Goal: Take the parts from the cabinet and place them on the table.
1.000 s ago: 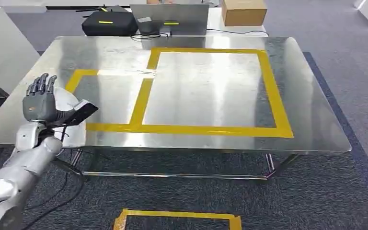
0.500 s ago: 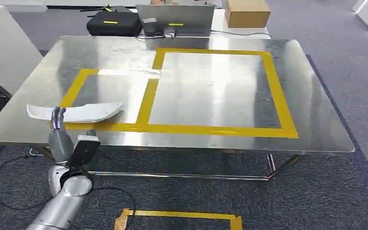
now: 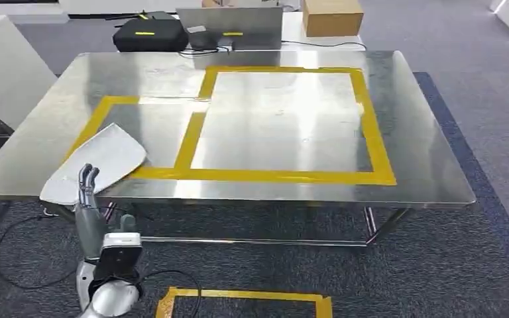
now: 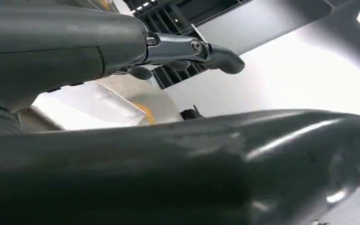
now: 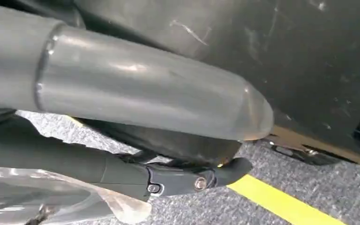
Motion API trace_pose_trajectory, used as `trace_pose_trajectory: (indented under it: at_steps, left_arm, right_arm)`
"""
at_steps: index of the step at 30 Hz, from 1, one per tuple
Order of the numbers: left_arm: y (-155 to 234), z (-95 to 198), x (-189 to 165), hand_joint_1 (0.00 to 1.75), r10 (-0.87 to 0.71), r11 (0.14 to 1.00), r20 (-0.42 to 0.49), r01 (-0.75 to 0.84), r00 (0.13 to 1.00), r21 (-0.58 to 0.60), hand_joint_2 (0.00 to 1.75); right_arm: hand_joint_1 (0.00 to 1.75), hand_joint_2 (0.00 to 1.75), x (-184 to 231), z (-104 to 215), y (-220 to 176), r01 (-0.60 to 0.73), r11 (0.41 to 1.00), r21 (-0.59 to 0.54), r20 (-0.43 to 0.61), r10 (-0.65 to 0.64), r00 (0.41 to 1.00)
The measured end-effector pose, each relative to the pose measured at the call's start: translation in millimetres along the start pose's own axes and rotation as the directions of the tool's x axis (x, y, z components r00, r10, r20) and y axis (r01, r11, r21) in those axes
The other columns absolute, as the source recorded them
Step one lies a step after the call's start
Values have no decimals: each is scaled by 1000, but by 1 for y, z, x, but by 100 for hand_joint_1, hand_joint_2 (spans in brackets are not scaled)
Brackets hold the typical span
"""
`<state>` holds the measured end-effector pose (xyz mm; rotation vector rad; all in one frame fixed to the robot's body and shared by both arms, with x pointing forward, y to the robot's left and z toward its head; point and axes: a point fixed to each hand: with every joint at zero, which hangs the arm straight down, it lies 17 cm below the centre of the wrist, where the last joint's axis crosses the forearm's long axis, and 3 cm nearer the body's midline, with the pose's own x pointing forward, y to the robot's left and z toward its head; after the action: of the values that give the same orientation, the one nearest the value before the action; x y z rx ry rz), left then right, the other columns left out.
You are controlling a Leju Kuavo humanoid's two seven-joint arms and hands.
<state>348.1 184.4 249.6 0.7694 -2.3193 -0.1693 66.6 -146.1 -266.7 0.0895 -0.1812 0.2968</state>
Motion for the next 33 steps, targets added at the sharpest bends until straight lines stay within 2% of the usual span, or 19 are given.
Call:
trace_pose_trajectory:
  at_steps: [4, 10, 12, 14, 19, 23, 26, 29, 31, 33]
  left_arm:
    - [2, 12, -5, 0, 0, 1000, -45, 0, 999, -9, 0]
    - [0, 42, -27, 0, 13, 999, -186, -20, 983, -36, 0]
    - [-7, 54, -36, 0, -28, 996, -201, 11, 979, -84, 0]
    - [-13, 70, -55, 0, -82, 989, -233, 51, 969, -135, 0]
    - [-32, 115, -134, 0, -202, 957, -379, 100, 903, -272, 0]
    - [-36, 172, -199, 0, -304, 918, -502, 109, 810, -381, 0]
    - [-19, 238, -235, 0, -371, 896, -631, 84, 681, -436, 0]
    - [6, 319, -249, 0, -454, 860, -722, 46, 521, -508, 0]
    - [25, 373, -249, 0, -515, 827, -754, 6, 408, -562, 0]
    - [34, 416, -244, 0, -553, 803, -777, -55, 301, -593, 0]
  right_arm:
    - [0, 0, 9, -1, -11, 2, 998, -60, 49, 1, 999]
    - [0, 0, 20, -1, -20, 0, 994, -106, 116, 13, 993]
    - [0, 0, 21, -1, -21, -14, 994, -113, 126, 28, 992]
    - [0, 0, 23, -1, -21, -31, 993, -115, 136, 46, 990]
    - [0, 0, 34, -1, -29, -26, 989, -144, 154, 48, 987]
    - [0, 0, 69, 3, -49, -11, 975, -221, 250, 67, 966]
    - [0, 0, 87, 11, -63, -17, 952, -306, 351, 129, 927]
    - [0, 0, 71, 12, -59, -46, 950, -309, 361, 162, 918]
    - [0, 0, 55, 10, -56, -57, 953, -298, 339, 162, 927]
    - [0, 0, 45, 8, -52, -65, 956, -285, 312, 157, 937]
